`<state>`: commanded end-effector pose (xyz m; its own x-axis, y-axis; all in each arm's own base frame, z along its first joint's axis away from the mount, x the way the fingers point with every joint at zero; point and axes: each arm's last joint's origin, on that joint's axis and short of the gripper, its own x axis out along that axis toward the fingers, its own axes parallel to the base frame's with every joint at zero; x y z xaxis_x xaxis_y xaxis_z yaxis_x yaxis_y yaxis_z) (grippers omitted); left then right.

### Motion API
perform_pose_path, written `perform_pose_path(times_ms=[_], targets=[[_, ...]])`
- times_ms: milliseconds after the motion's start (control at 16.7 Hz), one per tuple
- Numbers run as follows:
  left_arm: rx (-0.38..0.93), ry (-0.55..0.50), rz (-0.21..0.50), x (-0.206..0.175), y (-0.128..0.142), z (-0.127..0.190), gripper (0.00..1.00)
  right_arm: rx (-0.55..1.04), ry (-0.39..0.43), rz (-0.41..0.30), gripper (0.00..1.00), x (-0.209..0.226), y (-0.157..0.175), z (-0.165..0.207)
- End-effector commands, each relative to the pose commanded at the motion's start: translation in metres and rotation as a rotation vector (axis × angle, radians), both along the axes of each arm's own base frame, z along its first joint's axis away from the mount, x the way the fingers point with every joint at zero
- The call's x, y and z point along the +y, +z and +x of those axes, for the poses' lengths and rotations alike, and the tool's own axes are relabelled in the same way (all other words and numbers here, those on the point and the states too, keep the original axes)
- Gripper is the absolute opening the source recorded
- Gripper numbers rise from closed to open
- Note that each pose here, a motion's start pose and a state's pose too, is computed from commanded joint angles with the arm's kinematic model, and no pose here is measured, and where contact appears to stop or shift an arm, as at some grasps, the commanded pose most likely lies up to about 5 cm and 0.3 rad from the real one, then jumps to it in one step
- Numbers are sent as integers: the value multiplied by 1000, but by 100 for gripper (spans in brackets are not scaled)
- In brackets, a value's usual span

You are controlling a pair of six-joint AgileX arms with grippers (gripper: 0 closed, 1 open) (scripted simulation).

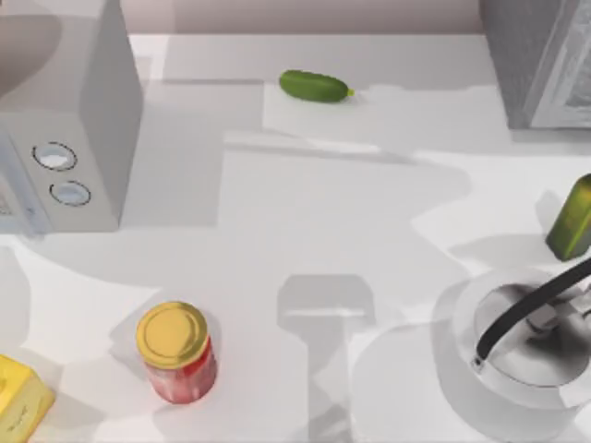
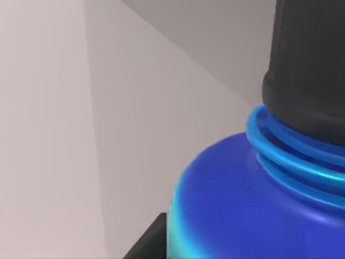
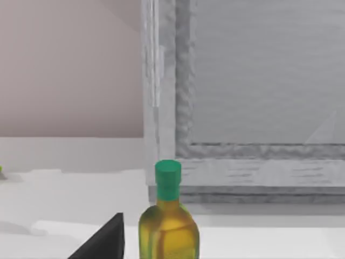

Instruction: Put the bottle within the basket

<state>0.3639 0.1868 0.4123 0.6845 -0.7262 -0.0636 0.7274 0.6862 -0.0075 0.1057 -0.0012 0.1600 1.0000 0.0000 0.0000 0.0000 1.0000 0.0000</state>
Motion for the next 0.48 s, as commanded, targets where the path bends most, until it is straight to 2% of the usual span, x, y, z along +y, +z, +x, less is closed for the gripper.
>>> perform_pose_path(times_ms=[480], targets=[[0,0,0,0,0,0,90,0,0,0,100,0,0,0]])
